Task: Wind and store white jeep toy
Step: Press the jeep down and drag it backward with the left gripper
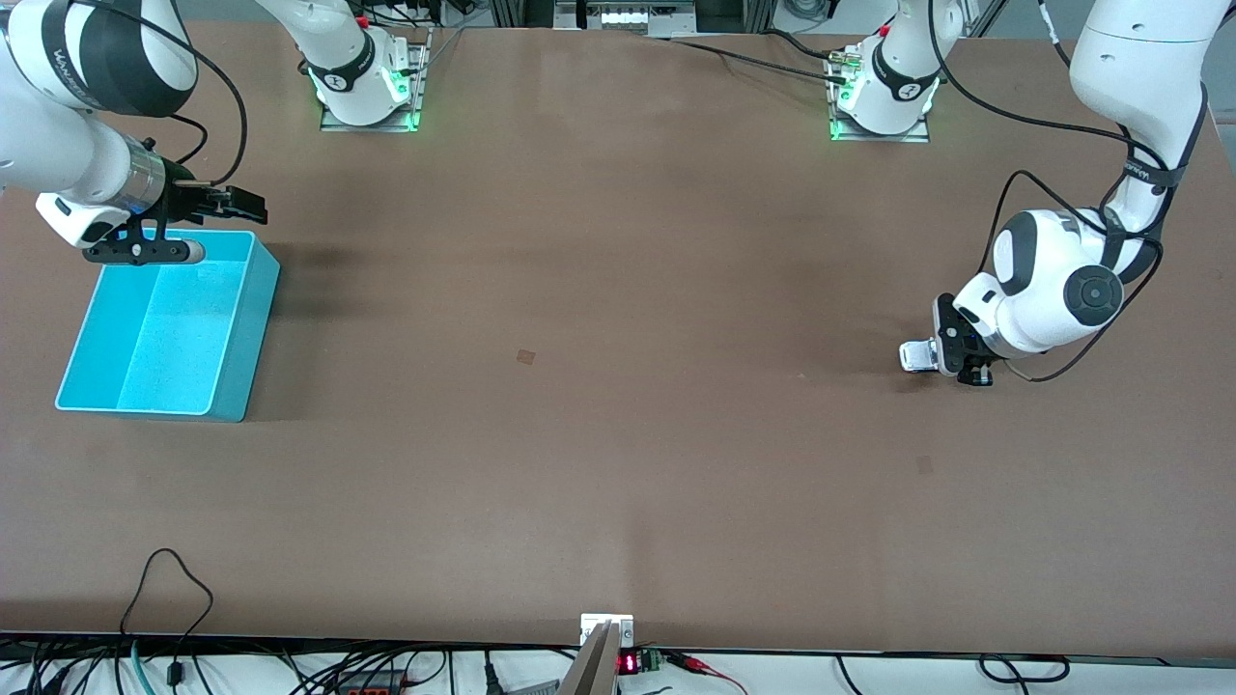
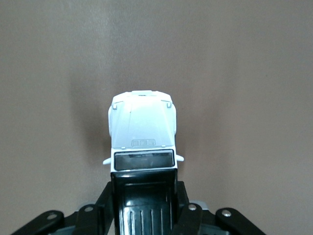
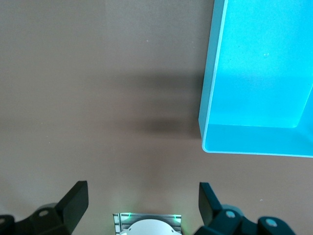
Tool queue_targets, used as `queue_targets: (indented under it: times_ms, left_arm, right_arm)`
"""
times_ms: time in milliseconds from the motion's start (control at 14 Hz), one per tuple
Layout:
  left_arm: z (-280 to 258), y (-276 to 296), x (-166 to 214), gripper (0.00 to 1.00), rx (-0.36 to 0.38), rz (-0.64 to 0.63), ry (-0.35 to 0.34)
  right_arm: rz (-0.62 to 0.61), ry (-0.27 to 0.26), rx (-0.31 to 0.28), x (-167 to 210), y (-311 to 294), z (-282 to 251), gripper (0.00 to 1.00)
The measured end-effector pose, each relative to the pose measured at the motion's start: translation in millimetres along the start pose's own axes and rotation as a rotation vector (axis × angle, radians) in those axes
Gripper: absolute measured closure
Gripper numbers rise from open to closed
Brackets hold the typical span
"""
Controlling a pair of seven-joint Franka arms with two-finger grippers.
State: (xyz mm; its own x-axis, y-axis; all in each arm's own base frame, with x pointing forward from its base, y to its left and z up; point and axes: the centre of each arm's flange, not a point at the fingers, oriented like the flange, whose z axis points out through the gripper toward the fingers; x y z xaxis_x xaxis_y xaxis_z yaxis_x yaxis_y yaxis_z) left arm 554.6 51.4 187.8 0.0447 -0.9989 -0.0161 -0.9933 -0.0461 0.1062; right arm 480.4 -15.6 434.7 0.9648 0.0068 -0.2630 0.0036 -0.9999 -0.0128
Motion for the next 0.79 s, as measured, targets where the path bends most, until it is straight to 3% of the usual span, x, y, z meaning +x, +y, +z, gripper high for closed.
queue_targets:
  times_ms: [786]
  left_arm:
    - [1,1,-53,0.48,0.006,0.057,0.002]
  right_arm:
    - [0.000,-0.001,0.000,0,0,0,0.00]
